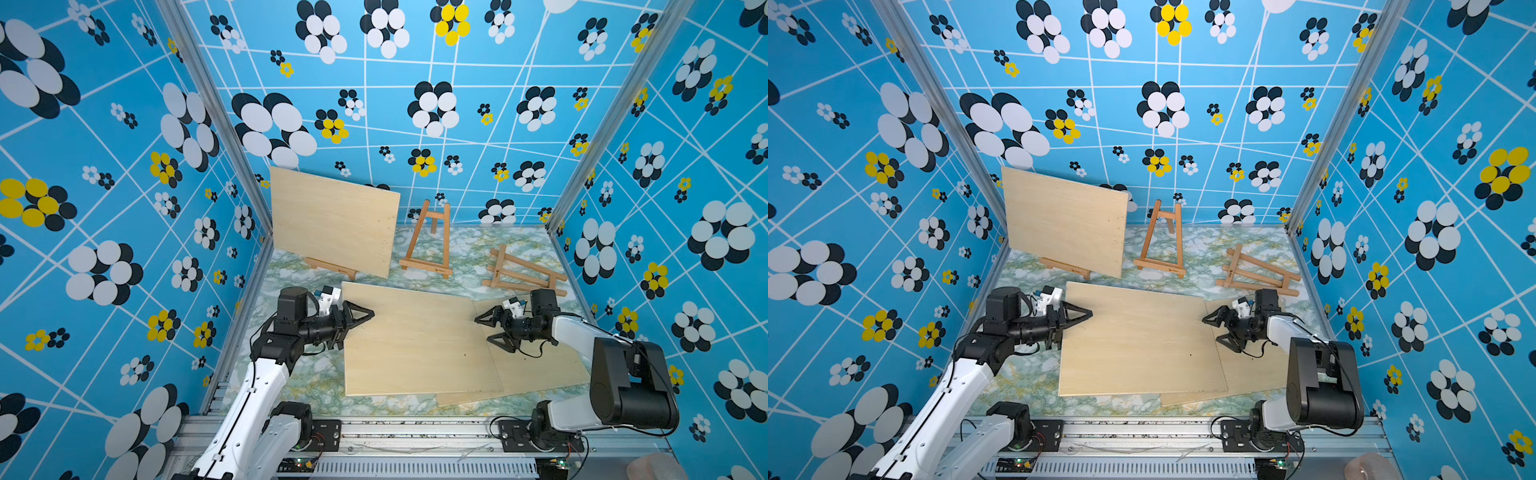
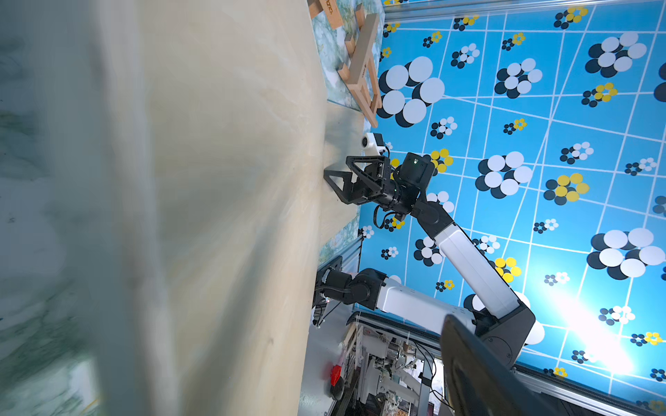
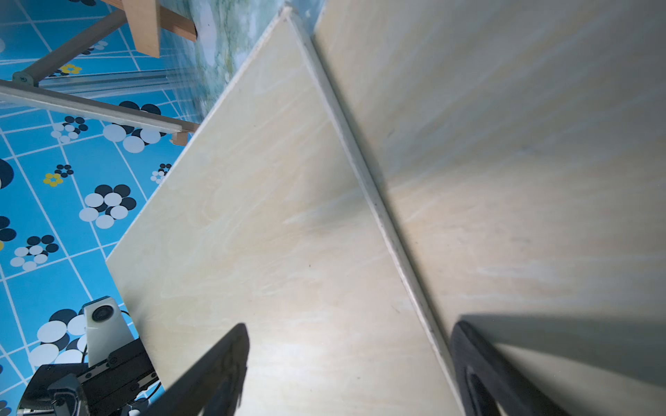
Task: Assemble the easel
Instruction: Pick up the drawing board.
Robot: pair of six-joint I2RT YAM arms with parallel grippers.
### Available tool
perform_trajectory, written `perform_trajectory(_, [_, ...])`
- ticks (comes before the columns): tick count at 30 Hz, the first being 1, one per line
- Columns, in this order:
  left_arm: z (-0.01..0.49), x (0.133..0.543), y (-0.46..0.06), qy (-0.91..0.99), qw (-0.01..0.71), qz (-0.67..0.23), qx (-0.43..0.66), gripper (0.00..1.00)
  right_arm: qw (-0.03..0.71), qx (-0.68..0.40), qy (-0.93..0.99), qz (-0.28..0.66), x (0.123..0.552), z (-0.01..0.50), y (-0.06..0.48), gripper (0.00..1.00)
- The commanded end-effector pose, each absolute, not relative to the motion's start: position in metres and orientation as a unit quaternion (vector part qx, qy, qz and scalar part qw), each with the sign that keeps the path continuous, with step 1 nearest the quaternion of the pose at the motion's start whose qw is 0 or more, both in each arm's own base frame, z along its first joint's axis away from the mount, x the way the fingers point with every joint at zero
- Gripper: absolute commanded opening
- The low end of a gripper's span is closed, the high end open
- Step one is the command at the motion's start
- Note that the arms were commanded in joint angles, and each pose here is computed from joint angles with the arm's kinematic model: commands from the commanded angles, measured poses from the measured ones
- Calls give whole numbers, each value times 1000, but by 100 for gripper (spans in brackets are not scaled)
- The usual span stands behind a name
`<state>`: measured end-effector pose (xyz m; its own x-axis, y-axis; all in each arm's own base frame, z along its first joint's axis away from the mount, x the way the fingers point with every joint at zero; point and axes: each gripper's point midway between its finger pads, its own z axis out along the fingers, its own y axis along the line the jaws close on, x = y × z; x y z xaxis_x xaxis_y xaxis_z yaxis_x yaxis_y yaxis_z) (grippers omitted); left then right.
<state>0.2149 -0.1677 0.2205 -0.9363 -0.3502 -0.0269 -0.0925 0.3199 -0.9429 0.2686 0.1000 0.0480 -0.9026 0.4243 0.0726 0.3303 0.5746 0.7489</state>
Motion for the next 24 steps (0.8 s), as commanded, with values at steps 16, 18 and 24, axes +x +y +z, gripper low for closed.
perform_trajectory(16, [237, 219, -168, 791, 118, -590, -114, 38, -53, 268, 904, 328, 216, -2, 93, 90])
perform_trajectory(18, [235, 221, -168, 792, 117, -588, -115, 34, -50, 269, 903, 331, 216, -1, 94, 90])
perform_trajectory(24, [232, 224, -168, 797, 111, -583, -116, 16, -47, 272, 899, 339, 219, -1, 95, 90])
